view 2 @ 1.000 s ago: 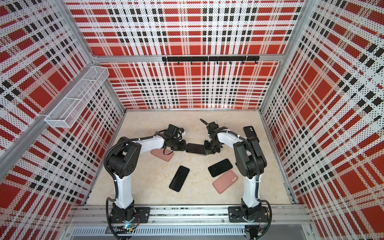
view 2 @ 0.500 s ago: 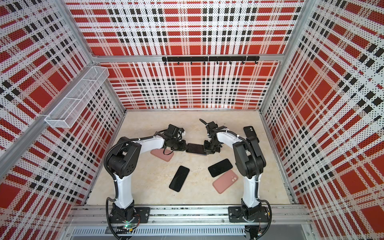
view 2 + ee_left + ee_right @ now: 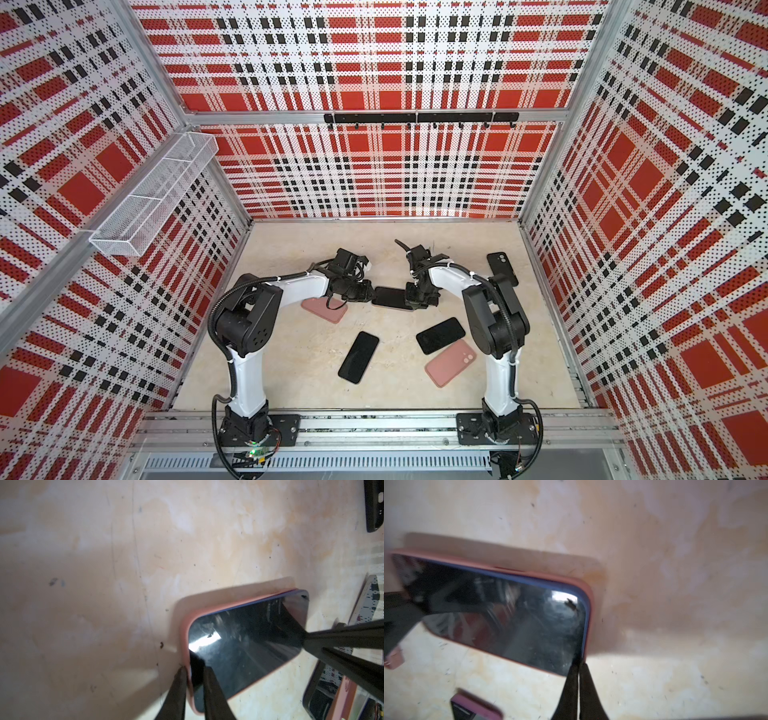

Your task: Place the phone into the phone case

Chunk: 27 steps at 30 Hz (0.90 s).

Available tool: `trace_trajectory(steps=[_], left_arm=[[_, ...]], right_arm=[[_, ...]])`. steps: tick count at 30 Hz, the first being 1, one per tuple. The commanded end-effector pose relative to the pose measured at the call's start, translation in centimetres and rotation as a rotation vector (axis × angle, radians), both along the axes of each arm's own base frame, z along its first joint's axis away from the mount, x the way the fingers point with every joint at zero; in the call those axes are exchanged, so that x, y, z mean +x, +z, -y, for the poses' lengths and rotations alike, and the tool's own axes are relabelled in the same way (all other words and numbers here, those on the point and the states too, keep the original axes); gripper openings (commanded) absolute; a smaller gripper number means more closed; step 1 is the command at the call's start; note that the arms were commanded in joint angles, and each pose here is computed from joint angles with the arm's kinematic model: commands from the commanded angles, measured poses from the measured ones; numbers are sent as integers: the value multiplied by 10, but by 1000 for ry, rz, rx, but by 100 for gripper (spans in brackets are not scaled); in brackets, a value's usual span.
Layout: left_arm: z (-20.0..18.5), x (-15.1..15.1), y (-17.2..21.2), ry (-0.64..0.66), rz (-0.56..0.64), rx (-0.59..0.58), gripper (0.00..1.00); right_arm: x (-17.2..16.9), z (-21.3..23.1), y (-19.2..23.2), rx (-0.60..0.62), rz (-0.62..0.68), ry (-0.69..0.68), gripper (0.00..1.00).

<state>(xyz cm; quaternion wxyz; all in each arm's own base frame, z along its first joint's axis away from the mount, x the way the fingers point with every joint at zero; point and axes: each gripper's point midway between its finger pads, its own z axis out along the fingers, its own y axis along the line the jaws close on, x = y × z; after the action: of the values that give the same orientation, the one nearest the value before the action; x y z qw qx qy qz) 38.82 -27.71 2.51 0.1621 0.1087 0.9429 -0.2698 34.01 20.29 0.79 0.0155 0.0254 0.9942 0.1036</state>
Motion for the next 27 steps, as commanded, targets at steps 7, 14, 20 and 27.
trace_trajectory(steps=[7, 14, 20, 27], left_arm=[[3, -31, -23, -52, -102, 30, 20], [-3, -26, -23, -39, -89, 47, 22], [-8, -23, -27, -33, -81, 75, 22], [-11, -22, -28, -32, -74, 87, 22]], right_arm=[[-118, 26, -139, -194, -402, 71, 7], [-11, 31, 6, -164, -65, 17, 12], [31, 35, 59, -92, 69, 41, 15], [57, 26, 51, -64, 80, 88, 14]])
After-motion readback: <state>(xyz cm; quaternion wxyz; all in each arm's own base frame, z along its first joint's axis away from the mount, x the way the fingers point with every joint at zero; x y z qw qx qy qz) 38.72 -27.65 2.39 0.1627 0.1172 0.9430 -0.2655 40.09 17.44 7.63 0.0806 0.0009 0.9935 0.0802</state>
